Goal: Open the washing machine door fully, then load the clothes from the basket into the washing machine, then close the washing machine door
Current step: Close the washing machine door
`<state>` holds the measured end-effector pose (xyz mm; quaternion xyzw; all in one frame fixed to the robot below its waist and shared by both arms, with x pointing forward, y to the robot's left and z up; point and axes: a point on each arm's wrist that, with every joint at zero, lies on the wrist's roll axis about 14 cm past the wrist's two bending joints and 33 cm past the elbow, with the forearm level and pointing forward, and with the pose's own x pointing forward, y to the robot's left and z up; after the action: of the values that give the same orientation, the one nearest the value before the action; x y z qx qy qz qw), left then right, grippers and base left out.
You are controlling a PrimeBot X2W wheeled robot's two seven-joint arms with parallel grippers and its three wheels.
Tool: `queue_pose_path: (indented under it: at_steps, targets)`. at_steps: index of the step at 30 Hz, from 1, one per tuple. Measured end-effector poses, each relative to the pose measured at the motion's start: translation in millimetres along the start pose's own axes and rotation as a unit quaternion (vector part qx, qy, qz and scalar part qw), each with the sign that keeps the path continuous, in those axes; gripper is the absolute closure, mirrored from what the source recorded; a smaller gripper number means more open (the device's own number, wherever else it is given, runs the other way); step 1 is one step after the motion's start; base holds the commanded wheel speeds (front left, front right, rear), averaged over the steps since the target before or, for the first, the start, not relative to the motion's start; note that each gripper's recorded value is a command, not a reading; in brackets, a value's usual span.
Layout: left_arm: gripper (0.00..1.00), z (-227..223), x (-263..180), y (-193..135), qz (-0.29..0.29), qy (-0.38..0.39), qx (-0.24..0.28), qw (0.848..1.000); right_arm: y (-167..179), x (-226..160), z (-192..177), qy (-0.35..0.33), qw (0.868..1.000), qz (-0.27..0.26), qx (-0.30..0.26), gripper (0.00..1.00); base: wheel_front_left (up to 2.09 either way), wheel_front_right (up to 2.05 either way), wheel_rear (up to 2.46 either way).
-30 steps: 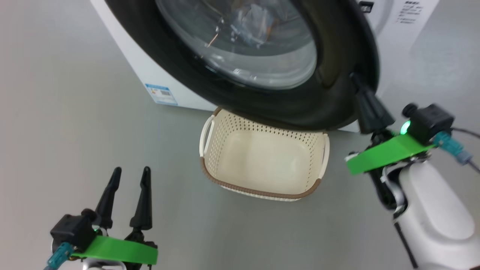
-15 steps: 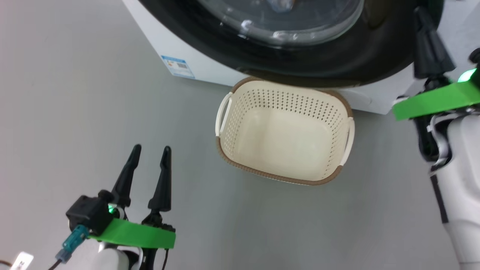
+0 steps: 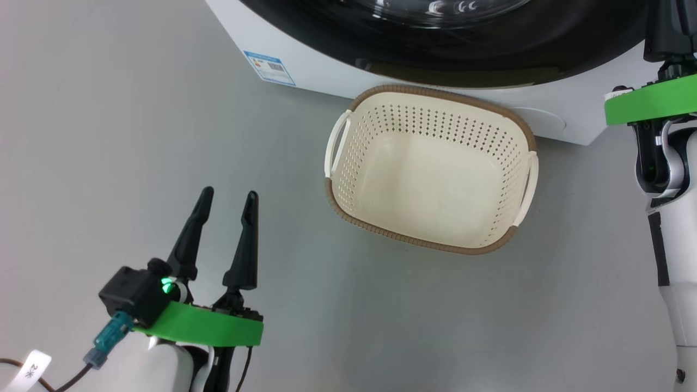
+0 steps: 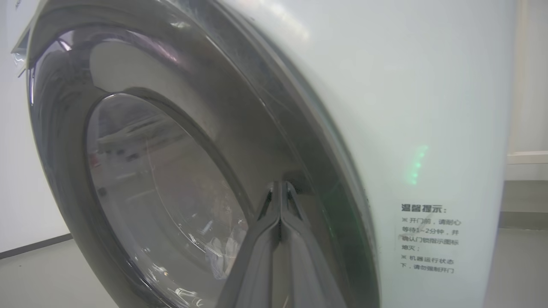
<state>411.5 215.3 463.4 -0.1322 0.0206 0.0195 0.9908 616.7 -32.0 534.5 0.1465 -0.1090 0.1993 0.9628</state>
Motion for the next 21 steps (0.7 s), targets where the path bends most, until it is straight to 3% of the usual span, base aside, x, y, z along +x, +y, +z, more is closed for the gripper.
queue_pose_path:
  at_steps: [16,18,19,20,21]
  targets:
    - [0.0,2,0,0,0.002,-0.002,-0.003,1.0,20,-14,-4,0.014,1.0,0.025,-0.006,1.0,0.0,0.0,0.0]
    - [0.0,5,-1,1,0.002,-0.006,-0.003,1.0,24,-24,-10,0.028,0.999,0.028,-0.006,0.89,0.0,0.0,0.0]
    - [0.0,6,-2,2,0.003,-0.007,-0.002,1.0,26,-30,-12,0.033,0.999,0.027,-0.005,0.89,0.0,0.0,0.0]
    - [0.0,6,-3,3,0.004,-0.007,-0.001,1.0,26,-35,-13,0.037,0.999,0.026,-0.003,0.8,0.0,0.0,0.0]
    - [0.0,6,-5,5,0.005,-0.007,-0.001,1.0,27,-40,-14,0.041,0.999,0.024,-0.002,0.65,0.0,0.0,0.0]
